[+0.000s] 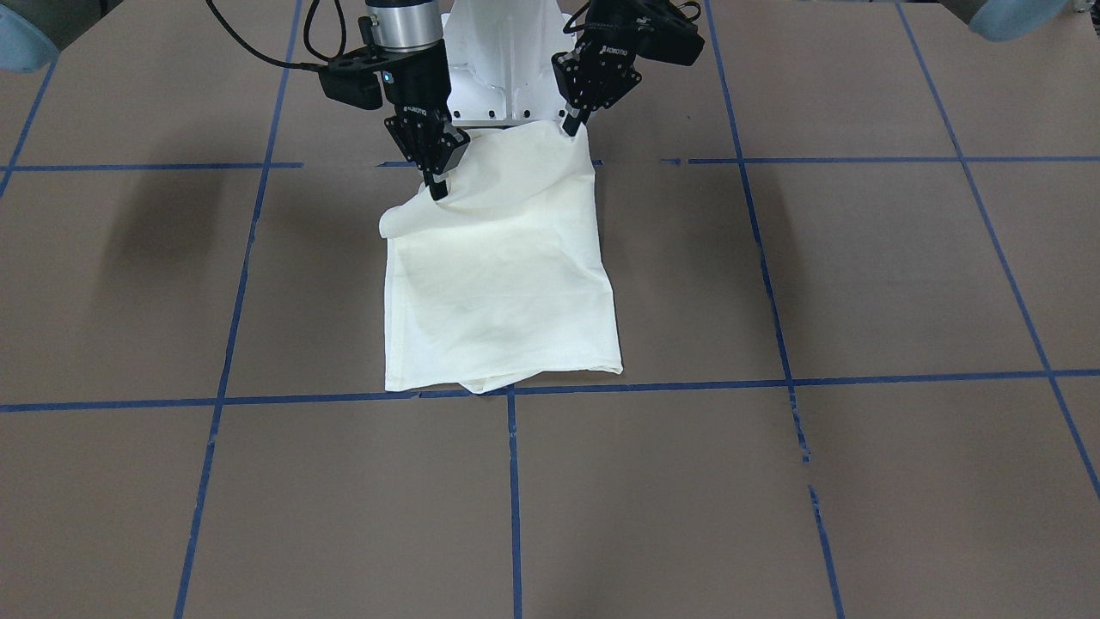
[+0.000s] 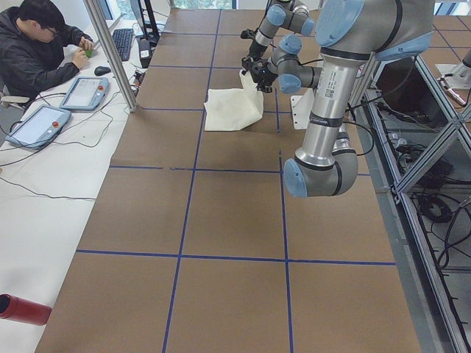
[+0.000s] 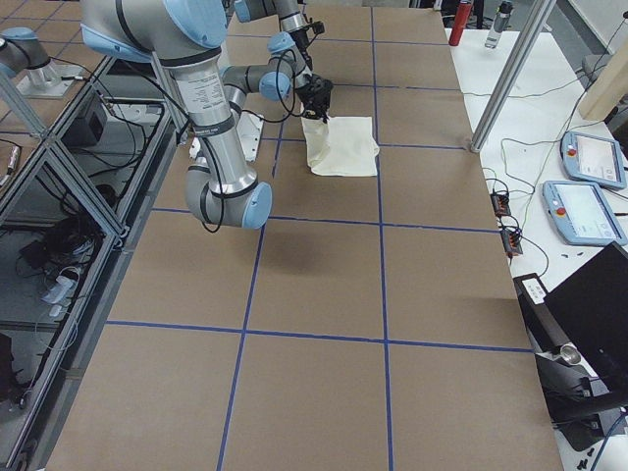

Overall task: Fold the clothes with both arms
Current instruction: 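Lift the near edge with both grippers and fold it toward the far edge, then lower the folded edge onto the far edge with both grippers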

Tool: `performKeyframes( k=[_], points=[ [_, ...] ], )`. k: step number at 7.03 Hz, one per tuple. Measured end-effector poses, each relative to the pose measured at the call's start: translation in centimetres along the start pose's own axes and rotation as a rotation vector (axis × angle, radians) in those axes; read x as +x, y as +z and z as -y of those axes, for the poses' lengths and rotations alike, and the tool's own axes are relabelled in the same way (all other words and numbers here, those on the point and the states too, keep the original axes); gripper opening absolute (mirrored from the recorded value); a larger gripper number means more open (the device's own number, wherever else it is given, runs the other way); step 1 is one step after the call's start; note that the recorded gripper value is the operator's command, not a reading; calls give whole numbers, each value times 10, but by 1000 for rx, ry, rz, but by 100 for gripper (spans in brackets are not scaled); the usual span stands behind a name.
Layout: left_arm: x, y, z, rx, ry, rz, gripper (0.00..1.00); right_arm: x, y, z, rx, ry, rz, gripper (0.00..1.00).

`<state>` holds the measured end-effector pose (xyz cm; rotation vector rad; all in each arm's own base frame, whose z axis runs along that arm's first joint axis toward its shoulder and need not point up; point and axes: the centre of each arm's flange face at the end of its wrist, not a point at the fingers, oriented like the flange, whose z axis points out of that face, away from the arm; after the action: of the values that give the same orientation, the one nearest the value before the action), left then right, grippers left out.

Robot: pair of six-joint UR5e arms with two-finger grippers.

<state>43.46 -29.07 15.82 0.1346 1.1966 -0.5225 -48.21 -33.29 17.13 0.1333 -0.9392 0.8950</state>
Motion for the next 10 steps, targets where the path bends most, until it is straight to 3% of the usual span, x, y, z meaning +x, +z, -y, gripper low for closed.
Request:
performKeyframes(
  k=[6,9,10],
  points=[
    [24,108,101,144,74,128,0,-39,138,34,88,3,-53,0],
    [21,154,127,171,116,165,0,-40,173,43,103,-28,-72,0],
    [21,164,129,173,121,180,8,-39,177,44,105,-40,-78,54]
  ],
)
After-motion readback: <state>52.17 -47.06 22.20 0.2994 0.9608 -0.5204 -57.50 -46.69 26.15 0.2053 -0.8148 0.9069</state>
